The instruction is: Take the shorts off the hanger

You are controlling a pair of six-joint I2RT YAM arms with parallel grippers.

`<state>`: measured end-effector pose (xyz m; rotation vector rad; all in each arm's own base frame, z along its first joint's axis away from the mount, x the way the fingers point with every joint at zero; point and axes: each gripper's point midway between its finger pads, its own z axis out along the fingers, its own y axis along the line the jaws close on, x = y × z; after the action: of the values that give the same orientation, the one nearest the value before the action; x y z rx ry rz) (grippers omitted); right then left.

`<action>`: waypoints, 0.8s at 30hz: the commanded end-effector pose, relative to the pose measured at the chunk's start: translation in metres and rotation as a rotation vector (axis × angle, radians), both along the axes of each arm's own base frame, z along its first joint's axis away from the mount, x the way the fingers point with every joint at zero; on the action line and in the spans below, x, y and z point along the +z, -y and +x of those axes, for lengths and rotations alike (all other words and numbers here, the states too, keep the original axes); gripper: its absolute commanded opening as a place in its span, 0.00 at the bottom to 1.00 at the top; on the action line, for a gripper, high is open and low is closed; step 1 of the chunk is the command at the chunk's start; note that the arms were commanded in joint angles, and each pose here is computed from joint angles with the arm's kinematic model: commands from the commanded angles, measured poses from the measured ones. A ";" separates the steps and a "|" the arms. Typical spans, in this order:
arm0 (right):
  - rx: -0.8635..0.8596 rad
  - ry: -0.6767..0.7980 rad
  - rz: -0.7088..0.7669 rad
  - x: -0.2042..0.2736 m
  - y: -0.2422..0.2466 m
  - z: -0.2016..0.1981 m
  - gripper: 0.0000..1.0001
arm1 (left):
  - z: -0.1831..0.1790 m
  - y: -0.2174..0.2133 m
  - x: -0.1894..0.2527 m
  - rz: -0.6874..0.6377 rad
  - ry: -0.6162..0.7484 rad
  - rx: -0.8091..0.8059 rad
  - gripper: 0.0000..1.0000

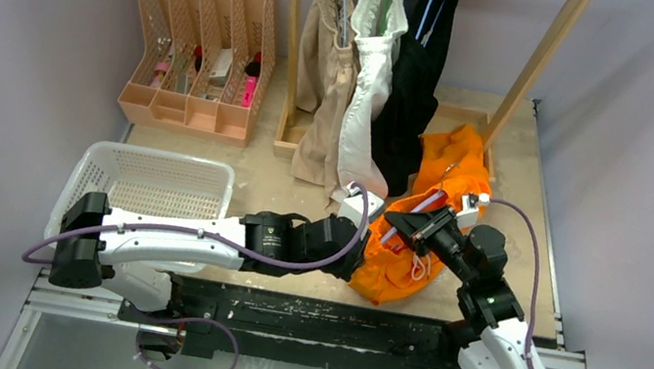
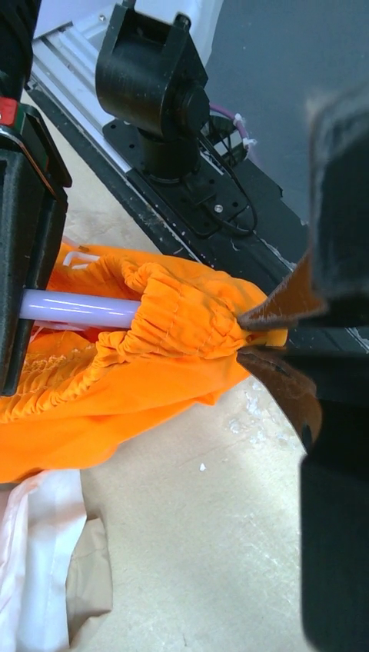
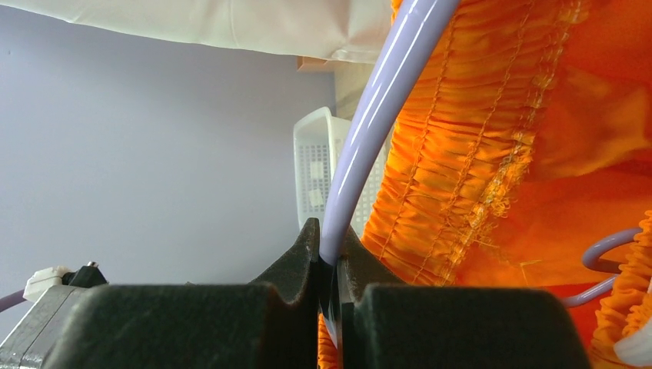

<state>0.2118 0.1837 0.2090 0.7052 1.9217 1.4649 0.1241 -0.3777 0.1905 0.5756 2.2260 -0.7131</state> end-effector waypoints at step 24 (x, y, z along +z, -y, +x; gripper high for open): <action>-0.275 0.149 -0.014 0.085 0.042 0.021 0.00 | -0.018 -0.050 -0.033 -0.106 -0.121 0.080 0.00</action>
<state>0.2214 0.1549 0.2506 0.8254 1.8282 1.2923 0.1126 -0.3452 0.1826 0.4013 2.2119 -0.8979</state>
